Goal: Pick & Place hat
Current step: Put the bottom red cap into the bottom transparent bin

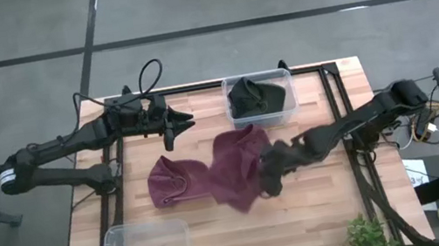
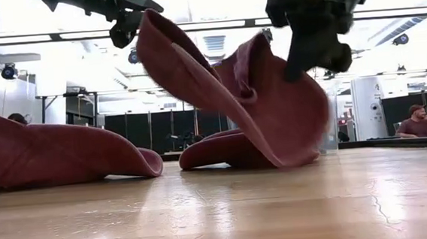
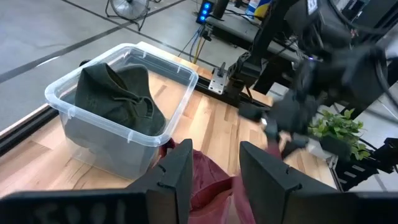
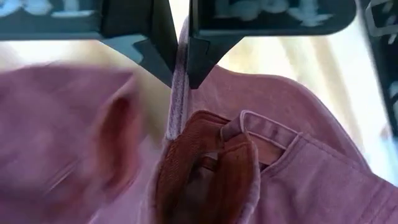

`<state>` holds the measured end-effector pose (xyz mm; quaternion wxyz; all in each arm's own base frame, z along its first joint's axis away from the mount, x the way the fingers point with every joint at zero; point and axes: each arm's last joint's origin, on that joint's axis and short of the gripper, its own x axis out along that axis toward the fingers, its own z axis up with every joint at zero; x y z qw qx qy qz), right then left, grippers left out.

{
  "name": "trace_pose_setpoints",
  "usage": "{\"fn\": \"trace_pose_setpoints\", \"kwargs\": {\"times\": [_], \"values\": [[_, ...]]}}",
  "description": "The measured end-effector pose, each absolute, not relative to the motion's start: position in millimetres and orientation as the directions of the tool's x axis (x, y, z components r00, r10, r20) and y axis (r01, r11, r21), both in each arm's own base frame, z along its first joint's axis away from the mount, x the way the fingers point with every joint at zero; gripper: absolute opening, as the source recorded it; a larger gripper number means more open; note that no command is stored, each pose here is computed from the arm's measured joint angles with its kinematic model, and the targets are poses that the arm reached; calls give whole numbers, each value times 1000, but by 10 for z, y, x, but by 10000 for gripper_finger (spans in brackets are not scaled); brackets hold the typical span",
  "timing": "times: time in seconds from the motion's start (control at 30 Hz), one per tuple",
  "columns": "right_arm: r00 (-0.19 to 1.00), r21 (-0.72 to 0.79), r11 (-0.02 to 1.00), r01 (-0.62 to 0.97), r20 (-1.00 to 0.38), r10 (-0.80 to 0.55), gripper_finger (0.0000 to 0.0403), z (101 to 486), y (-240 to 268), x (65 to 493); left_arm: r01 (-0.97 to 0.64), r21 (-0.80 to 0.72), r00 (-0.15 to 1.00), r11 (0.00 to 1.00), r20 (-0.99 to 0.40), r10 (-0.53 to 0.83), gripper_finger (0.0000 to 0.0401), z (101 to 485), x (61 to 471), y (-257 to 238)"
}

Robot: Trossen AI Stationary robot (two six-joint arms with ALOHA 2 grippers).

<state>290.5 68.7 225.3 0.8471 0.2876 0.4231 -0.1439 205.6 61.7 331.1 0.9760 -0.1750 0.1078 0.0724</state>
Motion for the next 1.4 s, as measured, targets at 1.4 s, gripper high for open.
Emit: {"fn": "trace_pose_setpoints", "kwargs": {"times": [1.4], "values": [[753,15,753,658,-34,-657,13,3585,-101,2573,-107,6,994,994,19,107,124,3301,2145,583]]}}
